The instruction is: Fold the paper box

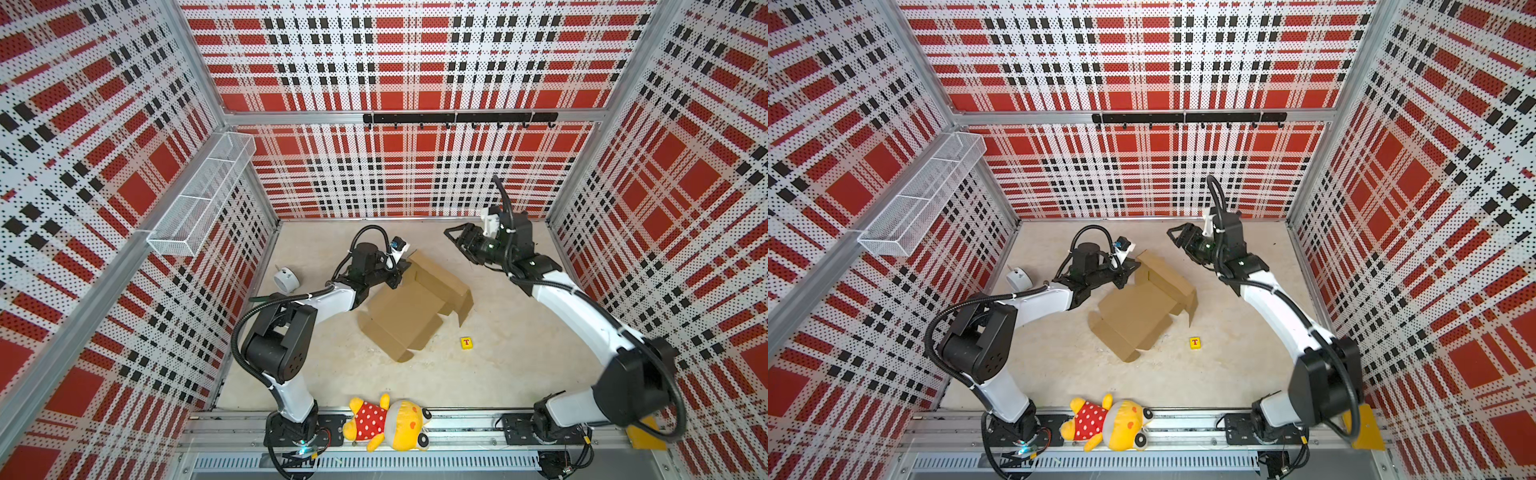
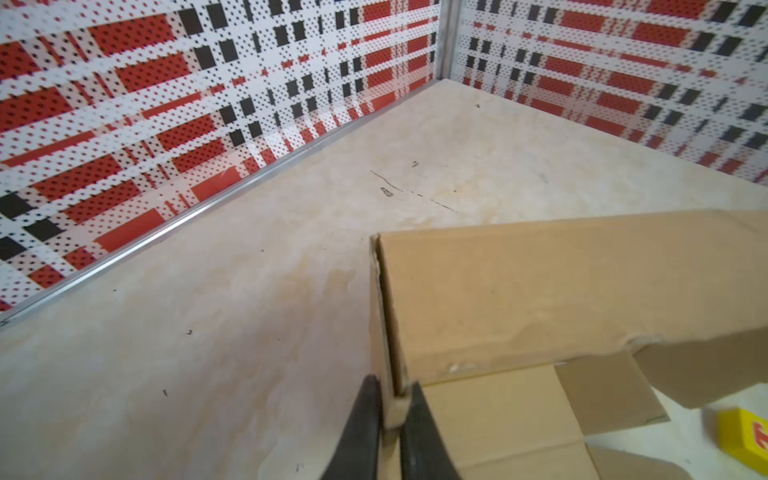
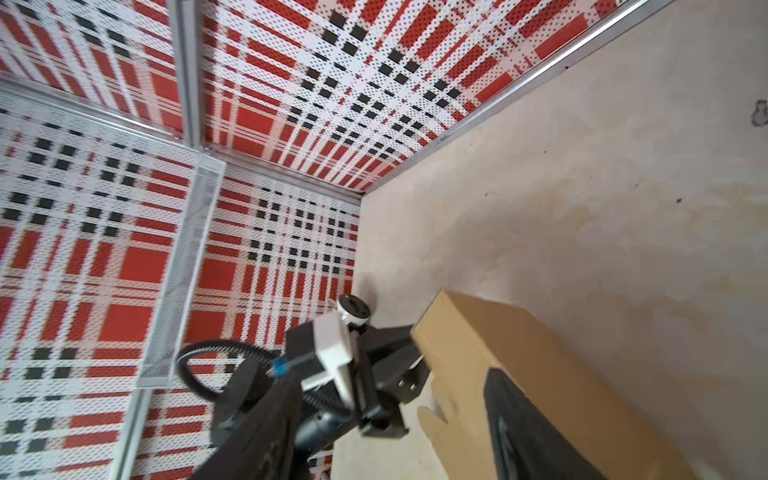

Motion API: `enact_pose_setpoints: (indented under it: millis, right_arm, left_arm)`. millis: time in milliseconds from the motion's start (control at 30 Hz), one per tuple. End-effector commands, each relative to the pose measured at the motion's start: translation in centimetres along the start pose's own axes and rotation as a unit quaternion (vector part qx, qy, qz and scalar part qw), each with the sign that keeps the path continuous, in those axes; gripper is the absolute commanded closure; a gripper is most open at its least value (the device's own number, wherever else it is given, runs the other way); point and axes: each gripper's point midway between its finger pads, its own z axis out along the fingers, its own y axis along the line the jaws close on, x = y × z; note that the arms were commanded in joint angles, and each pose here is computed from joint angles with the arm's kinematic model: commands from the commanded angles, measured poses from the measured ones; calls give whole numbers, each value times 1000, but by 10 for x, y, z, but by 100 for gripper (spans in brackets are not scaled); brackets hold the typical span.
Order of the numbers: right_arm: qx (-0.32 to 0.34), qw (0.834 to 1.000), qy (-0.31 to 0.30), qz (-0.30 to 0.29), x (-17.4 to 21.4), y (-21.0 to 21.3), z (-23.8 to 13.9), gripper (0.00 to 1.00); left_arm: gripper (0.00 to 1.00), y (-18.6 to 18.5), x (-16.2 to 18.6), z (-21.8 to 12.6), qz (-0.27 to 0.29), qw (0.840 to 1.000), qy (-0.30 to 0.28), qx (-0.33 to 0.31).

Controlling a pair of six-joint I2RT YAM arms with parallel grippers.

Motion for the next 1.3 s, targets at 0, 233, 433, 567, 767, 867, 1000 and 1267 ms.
enact_pose_setpoints:
  millis: [0,233,433,567,767,867,1000,1267]
  right_arm:
    - [-15,998,42,-52,5,-1,32,27]
    - [-56,993,75,-72,25,6,94,26]
    - [-91,990,88,-68,44,18,133,29]
    - [-102,988,92,-72,52,23,145,32]
    - [-97,986,107,-80,67,20,157,35]
    - [-89,987,110,-76,72,12,161,35]
    - [-81,987,112,-81,77,5,168,35]
    - [-88,984,122,-91,91,6,174,34]
  left_arm:
    - [92,20,-18,-34,22,998,-47,19]
    - [95,45,3,-58,72,997,-41,-1]
    - [94,45,13,-51,90,996,-27,-5]
    - [94,51,25,-46,90,996,-6,-20]
    - [91,61,48,-35,69,997,20,-35]
    - [91,65,52,-32,61,997,25,-39]
    - [91,72,56,-31,48,998,23,-40]
    - [91,74,55,-30,46,998,23,-40]
